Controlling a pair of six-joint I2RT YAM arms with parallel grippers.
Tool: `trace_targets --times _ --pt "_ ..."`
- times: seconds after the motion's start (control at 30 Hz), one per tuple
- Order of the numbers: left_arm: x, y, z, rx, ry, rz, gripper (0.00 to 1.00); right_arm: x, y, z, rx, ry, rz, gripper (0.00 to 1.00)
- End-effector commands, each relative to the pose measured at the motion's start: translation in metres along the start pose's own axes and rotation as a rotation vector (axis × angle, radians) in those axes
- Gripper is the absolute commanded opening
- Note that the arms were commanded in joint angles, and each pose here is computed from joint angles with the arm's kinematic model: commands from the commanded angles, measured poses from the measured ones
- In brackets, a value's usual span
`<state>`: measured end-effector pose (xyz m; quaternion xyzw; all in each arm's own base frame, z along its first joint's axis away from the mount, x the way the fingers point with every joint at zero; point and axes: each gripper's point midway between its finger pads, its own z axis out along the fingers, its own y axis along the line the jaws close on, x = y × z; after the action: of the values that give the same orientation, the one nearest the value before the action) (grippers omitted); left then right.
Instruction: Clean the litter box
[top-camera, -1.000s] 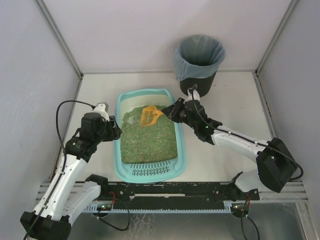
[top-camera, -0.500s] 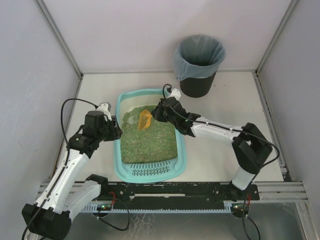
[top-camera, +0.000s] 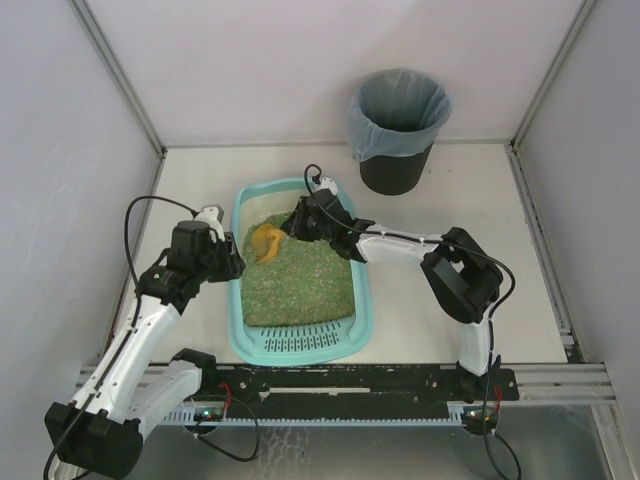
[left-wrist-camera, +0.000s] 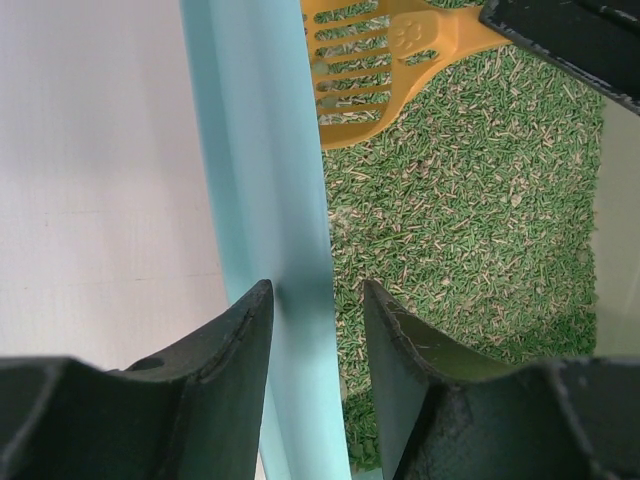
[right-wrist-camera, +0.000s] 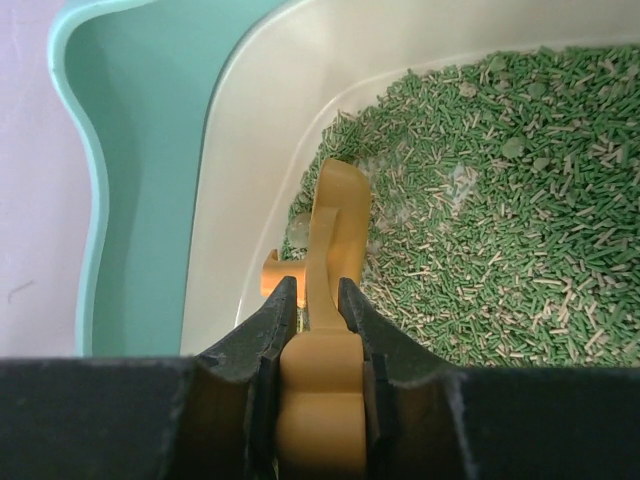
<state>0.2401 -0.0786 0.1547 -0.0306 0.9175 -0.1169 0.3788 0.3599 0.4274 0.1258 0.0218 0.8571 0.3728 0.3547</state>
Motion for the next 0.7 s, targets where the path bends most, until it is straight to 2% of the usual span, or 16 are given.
trace_targets --times 0.0,0.13,0.37,0.67 --pt "0.001 -0.003 0.002 0.019 0.0 0.022 0.46 0.023 0.015 0.005 -0.081 0.111 0.06 0.0" --pt "0.0 -0.003 0.001 0.02 -0.004 0.024 0.45 0.034 0.023 0.002 -0.136 0.167 0.091 0.0" --pt "0.0 -0.003 0.001 0.021 -0.006 0.023 0.45 0.019 0.054 -0.019 -0.337 0.145 0.157 0.0" --pt "0.0 -0.004 0.001 0.023 -0.004 0.023 0.45 0.01 0.062 -0.044 -0.398 0.108 0.164 0.0"
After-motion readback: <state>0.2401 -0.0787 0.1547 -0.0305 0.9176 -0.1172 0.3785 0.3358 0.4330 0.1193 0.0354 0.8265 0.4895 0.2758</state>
